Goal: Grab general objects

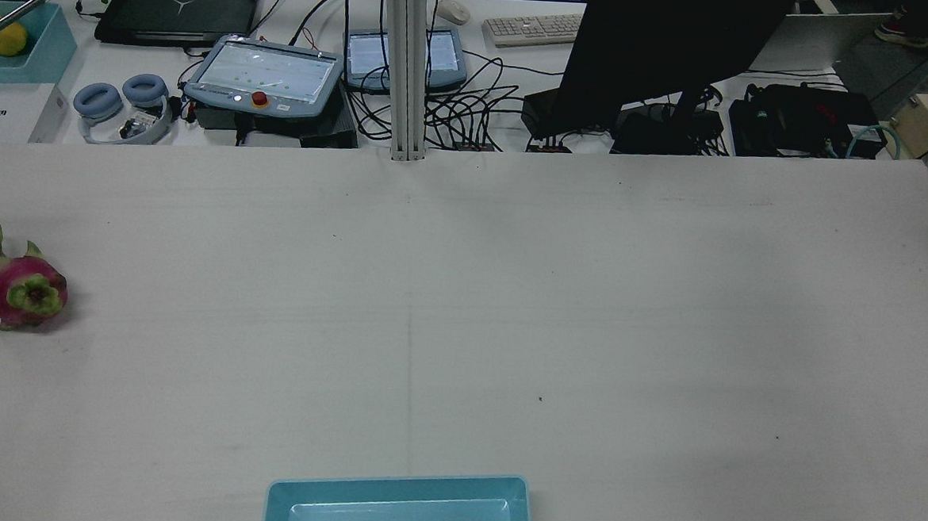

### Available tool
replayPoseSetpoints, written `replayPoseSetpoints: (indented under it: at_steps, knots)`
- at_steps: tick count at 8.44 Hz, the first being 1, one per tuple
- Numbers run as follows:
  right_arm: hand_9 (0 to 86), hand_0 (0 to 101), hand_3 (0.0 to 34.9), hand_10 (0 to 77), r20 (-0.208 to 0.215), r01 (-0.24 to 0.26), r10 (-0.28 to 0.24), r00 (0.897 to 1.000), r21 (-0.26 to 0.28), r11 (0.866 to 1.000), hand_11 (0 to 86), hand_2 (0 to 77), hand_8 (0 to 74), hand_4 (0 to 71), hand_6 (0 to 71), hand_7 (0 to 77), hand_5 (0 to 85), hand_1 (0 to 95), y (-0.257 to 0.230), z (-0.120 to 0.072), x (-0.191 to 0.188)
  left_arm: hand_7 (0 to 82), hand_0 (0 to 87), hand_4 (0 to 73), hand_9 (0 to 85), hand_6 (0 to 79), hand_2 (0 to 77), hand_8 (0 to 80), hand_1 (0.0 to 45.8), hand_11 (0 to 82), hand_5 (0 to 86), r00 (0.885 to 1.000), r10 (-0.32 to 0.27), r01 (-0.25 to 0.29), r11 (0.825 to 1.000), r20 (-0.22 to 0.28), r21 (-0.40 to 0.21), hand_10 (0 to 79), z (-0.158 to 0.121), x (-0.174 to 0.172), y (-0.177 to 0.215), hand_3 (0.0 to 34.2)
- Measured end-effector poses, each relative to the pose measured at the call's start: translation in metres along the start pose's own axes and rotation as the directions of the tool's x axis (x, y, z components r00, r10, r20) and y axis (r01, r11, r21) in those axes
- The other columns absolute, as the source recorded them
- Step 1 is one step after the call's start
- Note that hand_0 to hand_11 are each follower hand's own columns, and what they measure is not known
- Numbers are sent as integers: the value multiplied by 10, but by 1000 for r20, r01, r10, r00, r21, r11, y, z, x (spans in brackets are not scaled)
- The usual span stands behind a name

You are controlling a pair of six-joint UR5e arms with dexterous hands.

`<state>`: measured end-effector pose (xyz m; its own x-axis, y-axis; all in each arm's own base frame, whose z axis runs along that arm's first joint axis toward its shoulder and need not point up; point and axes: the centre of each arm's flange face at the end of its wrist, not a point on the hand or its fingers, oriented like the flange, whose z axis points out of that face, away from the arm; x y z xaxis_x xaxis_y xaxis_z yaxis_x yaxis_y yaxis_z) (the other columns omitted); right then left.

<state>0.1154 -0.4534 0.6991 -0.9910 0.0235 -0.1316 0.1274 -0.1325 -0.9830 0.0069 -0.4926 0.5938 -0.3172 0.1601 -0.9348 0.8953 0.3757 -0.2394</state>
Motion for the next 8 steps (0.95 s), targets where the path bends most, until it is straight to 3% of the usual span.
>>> replayPoseSetpoints:
  at_steps: [3,5,8]
  knots:
    - [5,0,0,0,0,-1,1,1000,1,1000,5,774,0,0,0,0,0,949,0,0,0,316,797,82,44,5,5,16,0,11,704,998,50,-48,998,37,-35,387,44,-9,70,0]
    - [5,0,0,0,0,-1,1,1000,1,1000,0,774,0,0,0,0,0,949,-1,0,0,262,797,82,44,5,5,16,0,11,704,994,95,-92,994,59,-56,387,71,-13,116,0]
    - [5,0,0,0,0,-1,1,1000,1,1000,0,774,0,0,0,0,0,949,0,0,0,229,797,82,33,5,5,16,0,11,704,987,125,-119,991,101,-59,387,71,-26,127,0]
